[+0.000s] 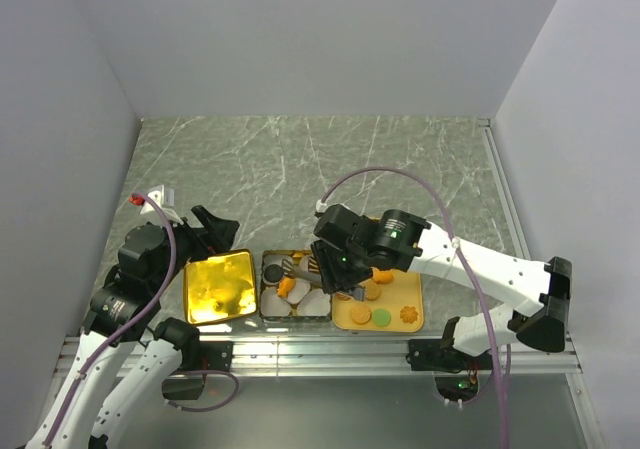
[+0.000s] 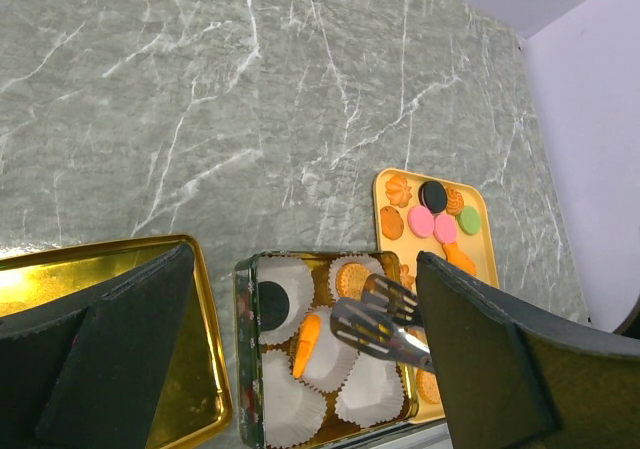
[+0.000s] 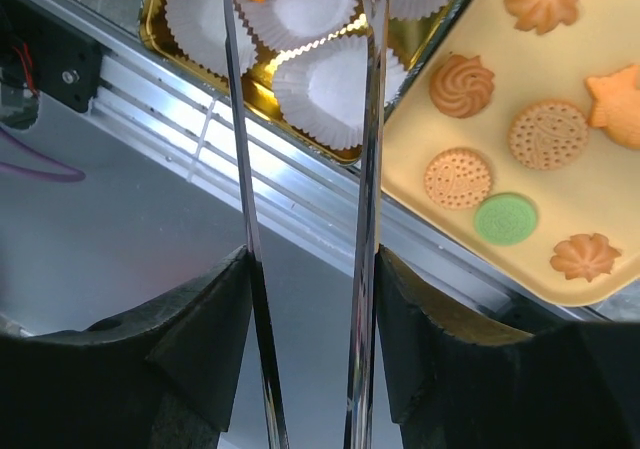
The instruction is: Pack the cookies
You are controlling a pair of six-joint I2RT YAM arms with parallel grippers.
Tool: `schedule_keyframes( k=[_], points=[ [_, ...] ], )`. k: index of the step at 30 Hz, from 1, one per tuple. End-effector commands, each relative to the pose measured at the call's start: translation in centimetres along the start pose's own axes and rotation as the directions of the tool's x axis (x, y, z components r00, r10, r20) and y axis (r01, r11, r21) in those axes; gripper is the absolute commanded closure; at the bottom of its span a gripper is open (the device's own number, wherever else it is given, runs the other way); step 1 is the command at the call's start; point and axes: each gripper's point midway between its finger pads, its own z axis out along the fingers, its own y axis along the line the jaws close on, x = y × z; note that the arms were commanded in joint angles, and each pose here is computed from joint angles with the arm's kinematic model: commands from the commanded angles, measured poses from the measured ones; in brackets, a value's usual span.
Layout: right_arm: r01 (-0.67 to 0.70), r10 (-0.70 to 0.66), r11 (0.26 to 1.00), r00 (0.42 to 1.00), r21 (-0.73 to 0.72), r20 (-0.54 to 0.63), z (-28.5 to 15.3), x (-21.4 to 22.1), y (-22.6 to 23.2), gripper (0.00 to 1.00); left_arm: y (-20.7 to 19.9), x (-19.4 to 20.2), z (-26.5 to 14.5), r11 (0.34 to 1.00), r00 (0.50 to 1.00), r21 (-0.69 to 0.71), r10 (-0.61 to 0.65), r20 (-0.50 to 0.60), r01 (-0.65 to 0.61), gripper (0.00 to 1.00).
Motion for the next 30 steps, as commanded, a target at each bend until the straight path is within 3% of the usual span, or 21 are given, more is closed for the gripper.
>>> schedule_keyframes(
  k=[1,9,18,30],
  points=[
    [-0.017,0.017,1.0,0.994,-0.004,0.109,-2.7,-1.5,-0.3,0.43,-0.4,-0.4,0.1,1.0,1.0,0.015,-0.002,0.014,0.002,0.01],
    [-0.073,0.06,0.995,0.981,0.062,0.185,-5.5,-2.4,-3.5,0.43,-0.5,-0.2,0.2,1.0,1.0,0.023,0.001,0.008,-0.001,0.01],
    [-0.266,0.207,0.938,0.945,0.221,0.255,-7.5,-0.8,-11.8,0.44,-0.7,0.0,0.4,0.999,1.0,0.034,0.008,-0.009,-0.008,0.01],
    [-0.378,0.326,0.846,0.925,0.376,0.195,-5.3,3.7,-17.1,0.41,-0.8,0.1,0.3,0.999,1.0,0.04,0.009,-0.011,-0.009,0.01]
  ],
)
